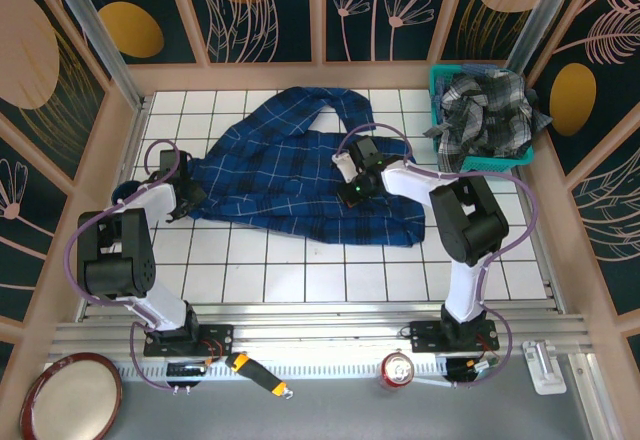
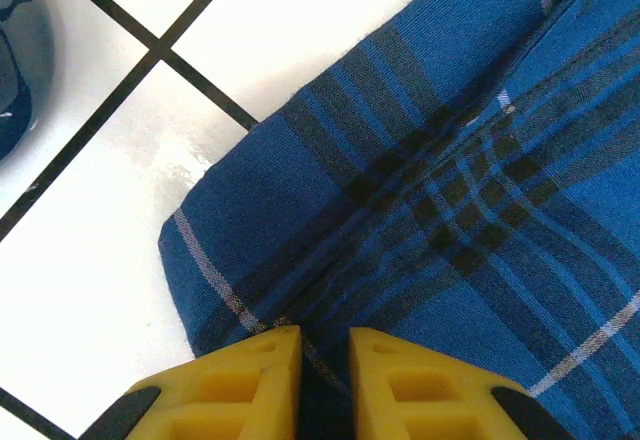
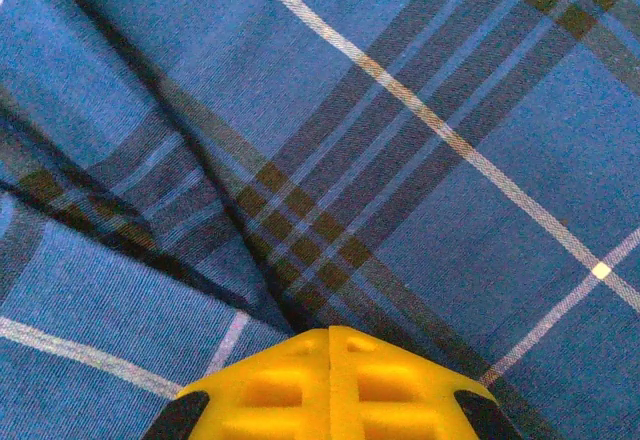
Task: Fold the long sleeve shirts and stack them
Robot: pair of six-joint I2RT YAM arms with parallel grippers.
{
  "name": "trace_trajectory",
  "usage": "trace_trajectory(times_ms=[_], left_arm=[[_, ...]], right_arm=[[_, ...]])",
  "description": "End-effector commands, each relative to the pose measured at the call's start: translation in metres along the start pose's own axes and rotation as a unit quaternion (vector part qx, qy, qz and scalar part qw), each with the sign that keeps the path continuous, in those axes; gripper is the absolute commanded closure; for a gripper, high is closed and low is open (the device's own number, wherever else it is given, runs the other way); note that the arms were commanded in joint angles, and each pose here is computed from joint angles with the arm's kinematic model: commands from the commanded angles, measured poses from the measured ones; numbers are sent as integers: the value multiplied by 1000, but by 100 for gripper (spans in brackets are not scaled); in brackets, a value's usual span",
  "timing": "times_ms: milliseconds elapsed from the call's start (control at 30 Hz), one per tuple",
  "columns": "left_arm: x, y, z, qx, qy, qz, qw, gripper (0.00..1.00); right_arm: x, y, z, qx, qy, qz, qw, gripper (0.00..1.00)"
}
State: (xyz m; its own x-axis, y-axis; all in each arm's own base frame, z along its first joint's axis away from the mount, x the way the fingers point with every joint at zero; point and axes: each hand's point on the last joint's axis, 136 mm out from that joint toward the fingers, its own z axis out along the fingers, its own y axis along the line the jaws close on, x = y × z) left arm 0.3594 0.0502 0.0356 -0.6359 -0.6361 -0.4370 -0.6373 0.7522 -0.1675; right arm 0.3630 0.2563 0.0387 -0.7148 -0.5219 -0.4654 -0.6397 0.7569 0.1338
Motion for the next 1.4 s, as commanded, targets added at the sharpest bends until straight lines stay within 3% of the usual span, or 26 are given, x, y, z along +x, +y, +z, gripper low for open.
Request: trace_trajectory(times_ms=[0, 100, 167, 233, 333, 433, 600, 833, 1067, 1367], left_arm=[[-11, -1, -6, -2, -11, 2, 1000, 80], [-12, -2, -6, 1, -11, 2, 1000, 80], [-11, -1, -5, 0, -10, 2, 1000, 80], [-10, -1, -6, 1, -10, 2, 1000, 80], [-10, 1, -7, -2, -14, 3, 1000, 79], [-11, 0, -7, 0, -13, 4, 1000, 79], [-12, -2, -6, 2, -13, 5, 1000, 79], [-10, 0, -4, -2, -11, 5, 1000, 79], [-12, 0, -5, -4, -13, 6, 1000, 79], [-12, -1, -4, -4, -12, 5, 1000, 80]], right_arm=[[-23, 1, -28, -2, -42, -47, 998, 100], [-25, -7, -40, 19, -48, -60, 997, 98], [-11, -18, -39, 53, -32, -66, 996, 64], [5, -46, -46, 124, -19, -15, 992, 46], [39, -81, -61, 141, 6, 145, 979, 37], [73, -91, -63, 154, 17, 214, 964, 31], [111, -111, -55, 162, 37, 290, 942, 31], [97, -107, -47, 122, 13, 294, 948, 42], [102, -145, -72, 187, -8, 336, 923, 37], [96, -156, -70, 208, -10, 321, 924, 39]])
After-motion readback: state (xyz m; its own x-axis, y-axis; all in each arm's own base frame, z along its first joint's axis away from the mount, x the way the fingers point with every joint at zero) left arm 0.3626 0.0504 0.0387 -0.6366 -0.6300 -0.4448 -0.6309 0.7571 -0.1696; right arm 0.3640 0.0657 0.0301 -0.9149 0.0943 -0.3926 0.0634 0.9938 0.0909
